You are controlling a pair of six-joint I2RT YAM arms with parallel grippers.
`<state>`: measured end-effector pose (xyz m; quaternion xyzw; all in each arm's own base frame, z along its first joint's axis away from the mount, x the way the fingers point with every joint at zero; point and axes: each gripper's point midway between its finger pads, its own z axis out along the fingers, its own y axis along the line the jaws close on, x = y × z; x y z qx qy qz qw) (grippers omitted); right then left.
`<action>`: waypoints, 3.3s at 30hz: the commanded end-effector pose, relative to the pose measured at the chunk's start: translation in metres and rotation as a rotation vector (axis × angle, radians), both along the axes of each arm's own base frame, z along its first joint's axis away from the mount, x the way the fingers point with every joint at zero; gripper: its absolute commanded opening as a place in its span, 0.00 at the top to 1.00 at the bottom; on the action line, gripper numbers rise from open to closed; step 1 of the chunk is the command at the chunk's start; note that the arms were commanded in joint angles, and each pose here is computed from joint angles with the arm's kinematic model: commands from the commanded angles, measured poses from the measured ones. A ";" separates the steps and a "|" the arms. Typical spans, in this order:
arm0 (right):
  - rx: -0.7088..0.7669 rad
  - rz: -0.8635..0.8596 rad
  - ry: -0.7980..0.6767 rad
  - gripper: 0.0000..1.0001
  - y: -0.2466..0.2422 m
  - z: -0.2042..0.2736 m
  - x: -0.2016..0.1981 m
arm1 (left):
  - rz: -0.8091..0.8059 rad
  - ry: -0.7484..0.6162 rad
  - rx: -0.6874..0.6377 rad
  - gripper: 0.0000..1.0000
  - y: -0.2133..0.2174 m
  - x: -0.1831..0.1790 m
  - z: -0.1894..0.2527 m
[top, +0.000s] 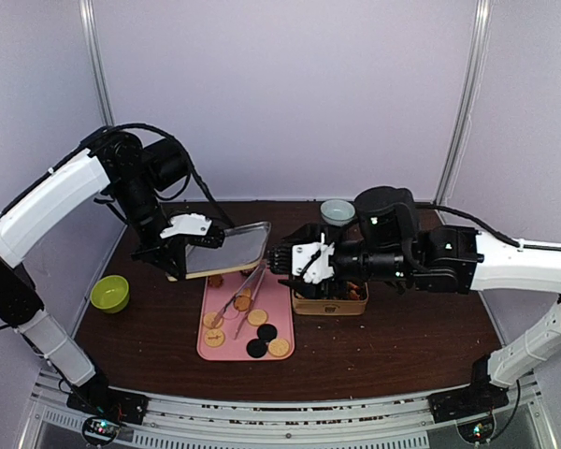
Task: Pack the cookies
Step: Pick up the box lid from the center of the board, then pass from the left arm to the right
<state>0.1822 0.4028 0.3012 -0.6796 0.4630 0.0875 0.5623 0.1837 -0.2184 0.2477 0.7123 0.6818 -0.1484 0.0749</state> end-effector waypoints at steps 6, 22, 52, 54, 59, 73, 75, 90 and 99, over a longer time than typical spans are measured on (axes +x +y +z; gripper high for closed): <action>-0.197 -0.042 -0.191 0.39 0.017 -0.027 0.016 | -0.084 -0.041 -0.001 1.00 0.000 -0.016 0.006; -0.201 -0.116 -0.328 0.48 0.048 -0.028 0.027 | -0.139 -0.028 0.022 1.00 -0.003 -0.030 -0.001; -0.107 0.009 -0.185 0.36 0.032 -0.025 0.007 | -0.164 -0.033 0.016 1.00 -0.009 -0.035 0.001; -0.148 0.015 -0.198 0.37 0.037 -0.030 0.010 | -0.165 -0.039 0.014 1.00 -0.010 -0.035 0.002; -0.224 0.029 -0.234 0.41 0.043 -0.042 0.012 | -0.169 -0.047 0.013 1.00 -0.009 -0.035 0.003; -0.206 -0.060 -0.313 0.84 0.059 -0.042 0.023 | -0.178 -0.053 0.012 1.00 -0.008 -0.039 0.004; -0.184 -0.074 -0.328 0.91 0.062 -0.037 0.025 | -0.179 -0.051 0.016 1.00 -0.008 -0.039 0.003; 0.005 -0.236 -0.179 1.00 0.046 -0.013 0.047 | 0.243 -0.556 0.051 0.02 0.022 0.093 0.044; 0.274 -0.420 0.341 0.98 0.007 0.014 0.099 | 0.551 -0.791 -0.223 0.02 0.053 0.143 0.135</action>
